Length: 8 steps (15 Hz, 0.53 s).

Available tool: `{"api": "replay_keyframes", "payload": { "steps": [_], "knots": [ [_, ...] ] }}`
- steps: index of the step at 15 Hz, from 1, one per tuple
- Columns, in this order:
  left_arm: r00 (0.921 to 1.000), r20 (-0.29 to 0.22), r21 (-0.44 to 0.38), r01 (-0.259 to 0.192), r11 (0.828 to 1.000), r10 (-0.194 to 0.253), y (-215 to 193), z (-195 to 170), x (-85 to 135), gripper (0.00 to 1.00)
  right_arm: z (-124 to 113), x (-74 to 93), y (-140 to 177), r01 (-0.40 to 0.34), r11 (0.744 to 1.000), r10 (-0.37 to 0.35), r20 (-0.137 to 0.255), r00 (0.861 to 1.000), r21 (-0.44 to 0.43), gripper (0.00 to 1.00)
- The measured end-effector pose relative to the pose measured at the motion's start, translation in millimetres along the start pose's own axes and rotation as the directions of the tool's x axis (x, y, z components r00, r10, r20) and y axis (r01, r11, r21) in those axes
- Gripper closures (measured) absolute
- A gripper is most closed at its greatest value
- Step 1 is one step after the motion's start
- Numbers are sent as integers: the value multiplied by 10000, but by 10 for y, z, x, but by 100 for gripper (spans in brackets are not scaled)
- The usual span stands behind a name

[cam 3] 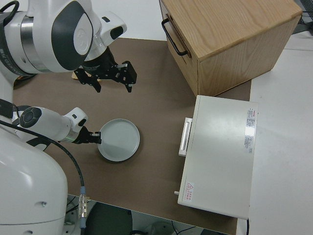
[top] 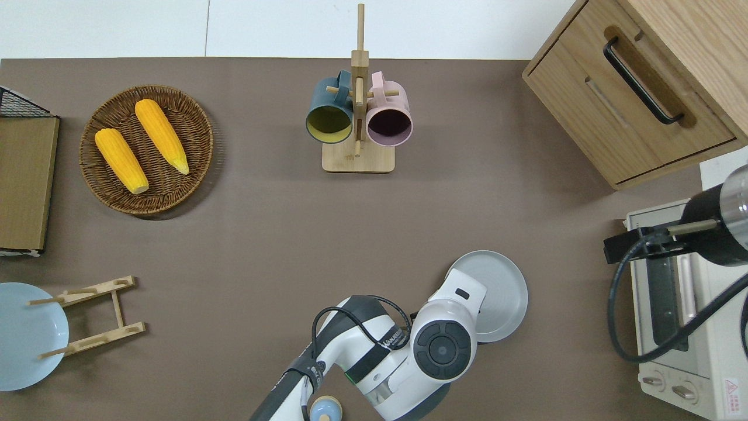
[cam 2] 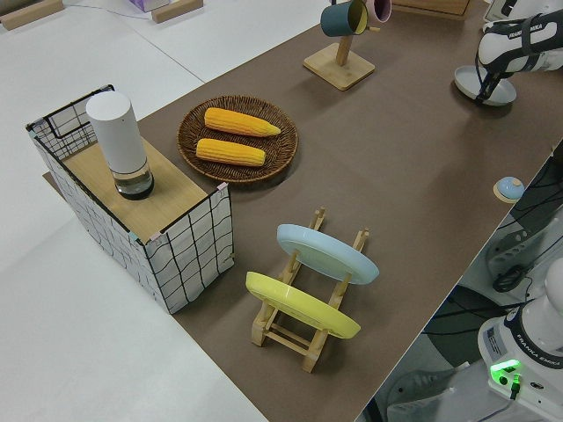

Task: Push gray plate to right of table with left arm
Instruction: 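Continue pushing the gray plate with the left gripper toward the toaster oven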

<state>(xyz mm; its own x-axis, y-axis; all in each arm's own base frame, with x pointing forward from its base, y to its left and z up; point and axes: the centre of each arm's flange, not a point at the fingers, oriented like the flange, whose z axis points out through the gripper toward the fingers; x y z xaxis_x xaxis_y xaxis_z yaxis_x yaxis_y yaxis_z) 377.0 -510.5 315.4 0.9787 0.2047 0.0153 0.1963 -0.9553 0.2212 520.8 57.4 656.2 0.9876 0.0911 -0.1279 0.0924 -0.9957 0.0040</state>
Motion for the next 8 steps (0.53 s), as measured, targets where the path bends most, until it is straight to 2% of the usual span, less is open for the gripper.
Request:
{"api": "replay_keyframes", "payload": {
  "steps": [3,5,8],
  "knots": [
    [10000,-39,29,75,10000,-75,24,19,15,99,0,0,0,0,10000,0,0,10000,0,1],
    [9999,-30,64,101,9999,-101,23,16,26,94,0,0,0,0,10000,0,0,10000,0,1],
    [9998,-20,187,188,9996,-188,16,-12,86,62,0,0,0,0,10000,0,0,10000,0,1]
  ]
}}
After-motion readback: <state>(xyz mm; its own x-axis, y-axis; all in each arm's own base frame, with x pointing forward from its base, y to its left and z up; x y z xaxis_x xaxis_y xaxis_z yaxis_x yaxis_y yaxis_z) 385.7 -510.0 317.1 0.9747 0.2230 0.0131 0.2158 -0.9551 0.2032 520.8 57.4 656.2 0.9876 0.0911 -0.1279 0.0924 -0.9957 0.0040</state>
